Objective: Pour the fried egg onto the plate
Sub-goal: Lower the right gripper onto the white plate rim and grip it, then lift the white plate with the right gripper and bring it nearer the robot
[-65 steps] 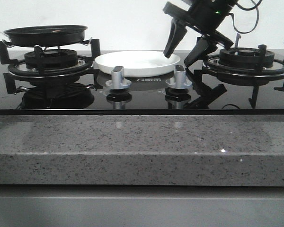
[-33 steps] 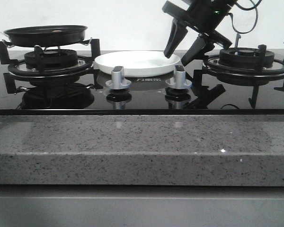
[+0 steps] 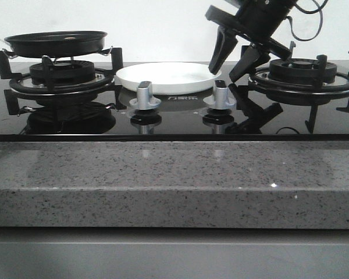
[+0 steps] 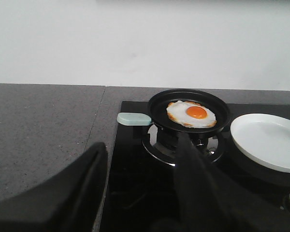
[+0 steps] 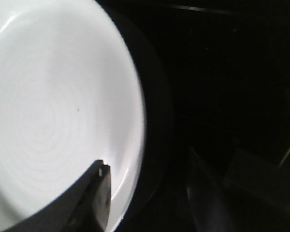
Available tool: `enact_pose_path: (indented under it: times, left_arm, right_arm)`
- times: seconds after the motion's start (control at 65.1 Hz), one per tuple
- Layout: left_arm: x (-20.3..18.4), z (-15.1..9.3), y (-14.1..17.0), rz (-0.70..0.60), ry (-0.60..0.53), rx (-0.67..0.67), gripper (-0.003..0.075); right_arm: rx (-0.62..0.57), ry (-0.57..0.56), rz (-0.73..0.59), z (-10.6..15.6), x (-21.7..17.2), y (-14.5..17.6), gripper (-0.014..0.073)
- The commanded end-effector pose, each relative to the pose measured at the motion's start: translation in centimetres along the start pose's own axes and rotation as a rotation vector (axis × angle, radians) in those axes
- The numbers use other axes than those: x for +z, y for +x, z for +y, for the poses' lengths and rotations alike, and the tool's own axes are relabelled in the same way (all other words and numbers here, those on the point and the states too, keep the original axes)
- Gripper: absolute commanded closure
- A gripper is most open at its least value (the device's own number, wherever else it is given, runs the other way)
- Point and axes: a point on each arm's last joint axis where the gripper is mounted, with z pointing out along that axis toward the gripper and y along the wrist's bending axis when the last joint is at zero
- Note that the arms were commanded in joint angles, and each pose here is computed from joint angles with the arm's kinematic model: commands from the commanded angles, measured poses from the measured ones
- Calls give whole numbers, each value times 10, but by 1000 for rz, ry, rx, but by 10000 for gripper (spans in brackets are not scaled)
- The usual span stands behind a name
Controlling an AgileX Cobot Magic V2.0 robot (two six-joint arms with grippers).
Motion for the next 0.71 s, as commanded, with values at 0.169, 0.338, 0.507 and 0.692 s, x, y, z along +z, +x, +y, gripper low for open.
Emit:
enact_pose_path:
  times: [0.169, 0.338, 0.507, 0.692]
  left_arm:
    - [0, -1, -14, -89, 9, -6, 398]
    - [0, -1, -14, -89, 9, -6, 398]
    - [0, -1, -14, -89, 9, -6, 398]
    - [0, -1, -14, -89, 9, -6, 398]
  right_arm:
    - [-72, 5, 10, 20, -35, 3, 248]
    - [-80, 1, 14, 24, -33, 4, 364]
    - [-80, 2, 13, 24, -33, 4, 454]
    - [-80, 1, -6, 24, -33, 2, 630]
